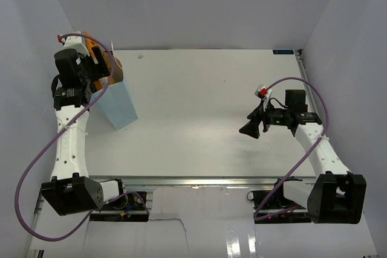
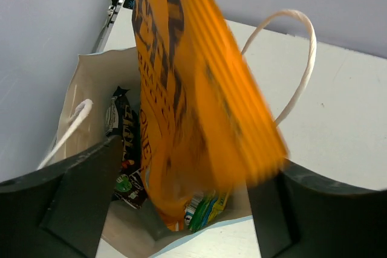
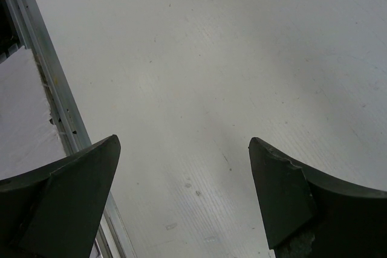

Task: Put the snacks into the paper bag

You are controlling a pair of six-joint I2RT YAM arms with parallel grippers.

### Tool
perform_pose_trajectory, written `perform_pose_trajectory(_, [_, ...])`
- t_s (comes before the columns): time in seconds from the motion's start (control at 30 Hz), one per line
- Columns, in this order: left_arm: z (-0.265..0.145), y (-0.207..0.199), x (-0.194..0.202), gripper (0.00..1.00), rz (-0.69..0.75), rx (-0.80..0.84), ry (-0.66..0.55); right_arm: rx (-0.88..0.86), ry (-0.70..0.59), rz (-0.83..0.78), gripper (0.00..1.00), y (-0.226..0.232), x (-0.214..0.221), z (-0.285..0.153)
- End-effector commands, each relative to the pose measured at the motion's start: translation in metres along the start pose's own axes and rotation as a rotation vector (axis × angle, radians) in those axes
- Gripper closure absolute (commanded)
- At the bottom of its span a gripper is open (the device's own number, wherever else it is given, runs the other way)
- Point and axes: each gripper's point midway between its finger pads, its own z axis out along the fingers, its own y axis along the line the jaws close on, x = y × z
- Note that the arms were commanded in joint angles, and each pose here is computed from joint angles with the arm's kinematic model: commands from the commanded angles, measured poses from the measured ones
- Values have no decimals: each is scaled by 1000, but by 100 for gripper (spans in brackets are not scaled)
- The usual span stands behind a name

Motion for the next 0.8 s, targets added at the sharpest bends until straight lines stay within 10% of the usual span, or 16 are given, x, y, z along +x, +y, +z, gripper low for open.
perform_pose_trajectory(0.0, [-14,-5,-27,9,-50,23,-71,-12,-11,-14,8,1,-1,1])
perform_pose_trajectory(0.4, [-2,-16,-66,13,-130,42,-26,-12,-13,-10,8,1,-1,0])
perform_pose_trajectory(0.77, [21,-18,-41,53,-189,39,87,-6,-13,-6,8,-1,-1,-1])
